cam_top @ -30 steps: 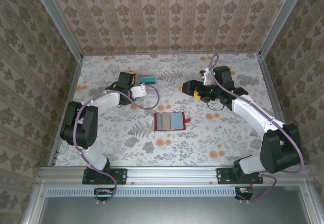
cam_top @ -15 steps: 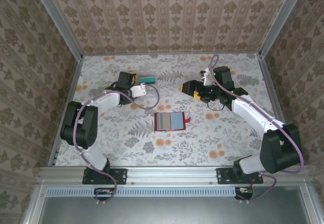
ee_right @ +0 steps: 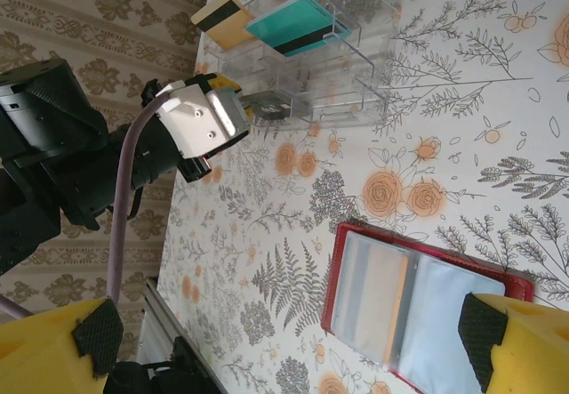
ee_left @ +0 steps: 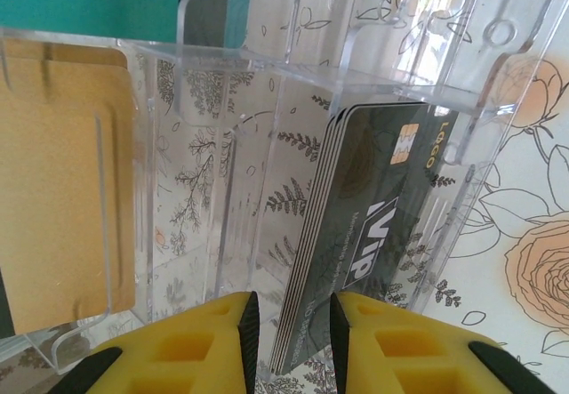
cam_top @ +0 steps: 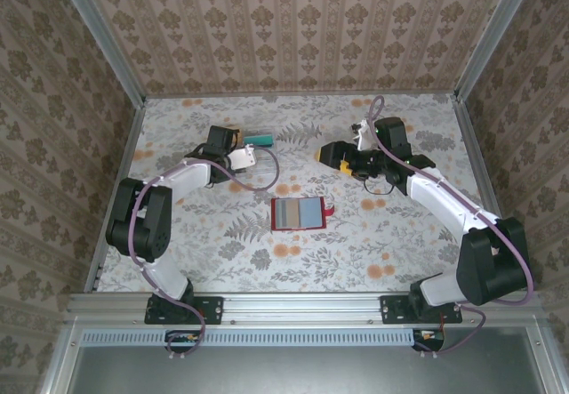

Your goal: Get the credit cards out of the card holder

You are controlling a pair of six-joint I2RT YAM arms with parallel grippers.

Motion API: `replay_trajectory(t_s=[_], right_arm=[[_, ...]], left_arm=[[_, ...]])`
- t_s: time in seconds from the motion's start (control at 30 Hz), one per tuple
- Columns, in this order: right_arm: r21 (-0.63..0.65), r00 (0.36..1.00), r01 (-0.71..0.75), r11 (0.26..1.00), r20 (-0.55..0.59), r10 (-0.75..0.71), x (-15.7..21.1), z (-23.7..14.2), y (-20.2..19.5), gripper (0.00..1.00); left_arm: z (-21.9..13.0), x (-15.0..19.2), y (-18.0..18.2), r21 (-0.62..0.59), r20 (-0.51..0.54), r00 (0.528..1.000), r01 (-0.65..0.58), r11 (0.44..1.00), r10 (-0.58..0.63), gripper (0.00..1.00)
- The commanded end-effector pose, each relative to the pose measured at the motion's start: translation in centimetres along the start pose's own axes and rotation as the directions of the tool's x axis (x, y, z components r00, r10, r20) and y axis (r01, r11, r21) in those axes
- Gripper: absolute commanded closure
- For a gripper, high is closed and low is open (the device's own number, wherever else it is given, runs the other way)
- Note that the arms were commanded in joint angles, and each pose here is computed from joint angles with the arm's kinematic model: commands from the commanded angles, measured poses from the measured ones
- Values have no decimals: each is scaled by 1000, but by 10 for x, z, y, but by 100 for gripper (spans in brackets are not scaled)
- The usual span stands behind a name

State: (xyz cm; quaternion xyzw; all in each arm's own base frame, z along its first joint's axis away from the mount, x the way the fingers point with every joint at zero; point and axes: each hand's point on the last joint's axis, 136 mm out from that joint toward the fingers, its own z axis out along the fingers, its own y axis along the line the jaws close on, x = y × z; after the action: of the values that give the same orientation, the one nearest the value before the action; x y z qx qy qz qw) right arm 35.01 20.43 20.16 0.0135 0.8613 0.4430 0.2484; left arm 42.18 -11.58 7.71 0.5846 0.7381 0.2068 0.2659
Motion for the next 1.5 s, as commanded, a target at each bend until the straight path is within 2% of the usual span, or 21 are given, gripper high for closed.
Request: replay_trajectory(t_s=[0.0,0.27,0.47,0.57,0.67,0.77,0.83,1.0,1.07,1.1,1.2,1.27,1.3,1.37,1.4,1.47], right_arm=[[-24,1000,0,1000,1,0,0,-3,4,0],[-26,1000,4,1000,3,-4,-1,-4,5,0],[-6,1000,21,1000,-5,-21,1,-3,5,0],[13,999,41,999,-20,-40,5,0,5,0],[32,997,66,997,-49,-64,12,7,5,0],[60,993,89,994,-79,-84,20,15,2,0],[91,988,119,989,-105,-109,27,22,0,0],[154,974,189,970,-153,-165,44,38,-4,7],[173,970,200,965,-175,-169,51,43,-8,17],[185,968,203,961,-187,-168,56,46,-12,28],[227,961,219,949,-219,-169,68,52,-25,56],[253,957,225,941,-239,-165,76,56,-33,70],[267,955,230,936,-249,-164,81,58,-38,73],[301,953,230,926,-261,-152,87,61,-50,74],[317,952,228,921,-269,-143,91,63,-57,76],[333,949,222,917,-288,-126,98,66,-66,81]], left_arm=[[-3,-6,16,-32,8,999,38,999,-37,70],[-13,-11,17,-33,37,998,51,998,-50,70],[-48,-19,37,-76,99,981,175,982,-167,65],[-72,-26,41,-24,149,945,298,954,-291,59],[-92,-28,51,-13,175,877,456,890,-447,56],[-110,-28,58,13,187,785,599,801,-590,53],[-120,-26,60,41,166,707,692,721,-688,51],[-133,-28,41,186,17,508,845,502,-861,52],[-135,-37,27,275,-35,438,868,413,-898,56],[-135,-42,21,312,-60,389,882,353,-919,59],[-133,-55,-3,404,-128,260,895,189,-957,59],[-130,-63,-19,444,-175,176,892,81,-969,59],[-129,-68,-26,465,-188,141,885,38,-972,58],[-126,-78,-43,480,-218,108,877,-10,-970,54],[-124,-83,-52,480,-236,101,877,-25,-967,55],[-121,-95,-72,479,-269,119,878,-25,-956,58]])
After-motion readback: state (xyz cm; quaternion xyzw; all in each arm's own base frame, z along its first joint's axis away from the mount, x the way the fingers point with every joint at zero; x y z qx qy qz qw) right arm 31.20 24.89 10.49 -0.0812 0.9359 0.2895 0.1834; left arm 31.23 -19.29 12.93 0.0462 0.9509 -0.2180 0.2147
